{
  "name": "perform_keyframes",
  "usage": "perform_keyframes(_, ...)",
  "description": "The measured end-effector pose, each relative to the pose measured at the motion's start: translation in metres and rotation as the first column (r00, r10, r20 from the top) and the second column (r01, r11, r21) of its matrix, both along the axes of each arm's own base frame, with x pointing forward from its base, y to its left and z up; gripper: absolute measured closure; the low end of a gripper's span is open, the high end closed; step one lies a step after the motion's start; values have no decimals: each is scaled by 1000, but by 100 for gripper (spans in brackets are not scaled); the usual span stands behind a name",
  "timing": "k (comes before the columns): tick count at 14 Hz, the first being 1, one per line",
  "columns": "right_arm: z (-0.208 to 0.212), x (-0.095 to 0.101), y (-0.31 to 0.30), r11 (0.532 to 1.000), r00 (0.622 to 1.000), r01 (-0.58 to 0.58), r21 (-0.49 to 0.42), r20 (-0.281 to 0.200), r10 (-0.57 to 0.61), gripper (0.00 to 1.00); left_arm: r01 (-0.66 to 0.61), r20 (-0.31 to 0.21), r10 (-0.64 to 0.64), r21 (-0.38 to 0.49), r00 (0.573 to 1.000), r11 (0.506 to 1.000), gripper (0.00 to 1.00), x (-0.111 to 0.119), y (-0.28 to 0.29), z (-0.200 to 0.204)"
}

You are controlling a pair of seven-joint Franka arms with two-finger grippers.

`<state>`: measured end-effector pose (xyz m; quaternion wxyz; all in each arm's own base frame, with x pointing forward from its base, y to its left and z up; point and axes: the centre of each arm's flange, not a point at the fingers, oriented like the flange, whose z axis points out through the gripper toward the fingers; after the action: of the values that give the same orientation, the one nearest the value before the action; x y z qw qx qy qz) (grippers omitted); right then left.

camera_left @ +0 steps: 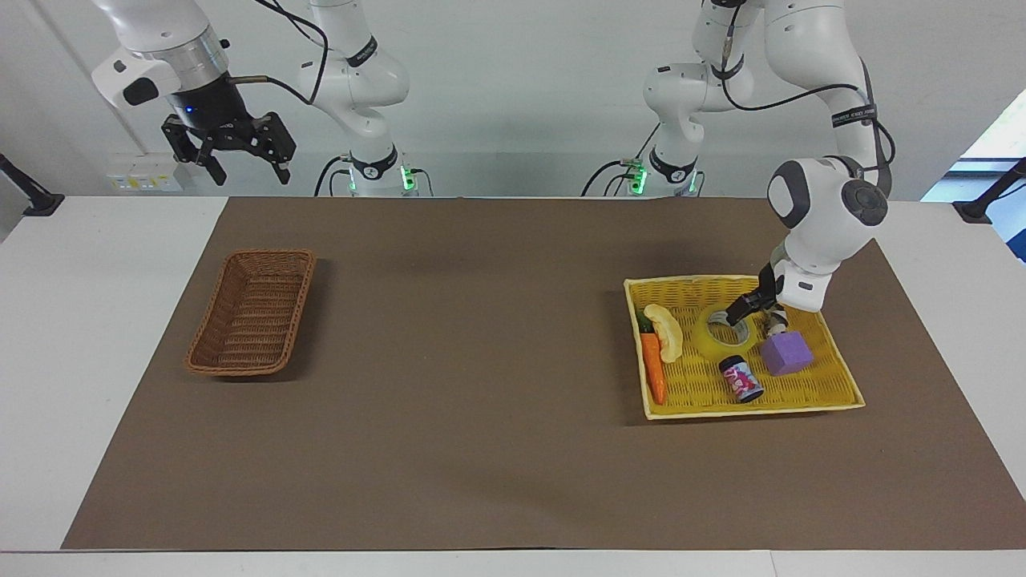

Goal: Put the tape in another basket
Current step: 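Reach the left gripper into the yellow basket toward the tape roll, then grasp the tape roll with the left gripper while the right gripper advances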

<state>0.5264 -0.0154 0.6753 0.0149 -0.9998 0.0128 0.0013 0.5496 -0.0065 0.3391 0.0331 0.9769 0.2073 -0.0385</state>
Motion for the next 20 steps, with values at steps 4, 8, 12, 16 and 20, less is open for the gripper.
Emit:
perform_keyframes(4, 0, 0, 0, 1000, 1000, 0, 0, 0, 0, 0, -23, 2, 23, 0, 1000, 1000, 8, -1, 0, -4)
perform_keyframes(8, 0, 0, 0, 1000, 1000, 0, 0, 0, 0, 0, -24, 0, 24, 0, 1000, 1000, 23, -2, 0, -6)
perform_keyframes(12, 0, 0, 0, 1000, 1000, 0, 0, 0, 0, 0, -22, -7, 22, 2, 1000, 1000, 46, -1, -2, -18)
perform_keyframes(16, 0, 0, 0, 1000, 1000, 0, 0, 0, 0, 0, -21, -8, 21, 2, 1000, 1000, 78, -1, -2, -20)
perform_keyframes(20, 0, 0, 0, 1000, 1000, 0, 0, 0, 0, 0, -17, -7, 17, 1, 1000, 1000, 78, 1, -4, -17)
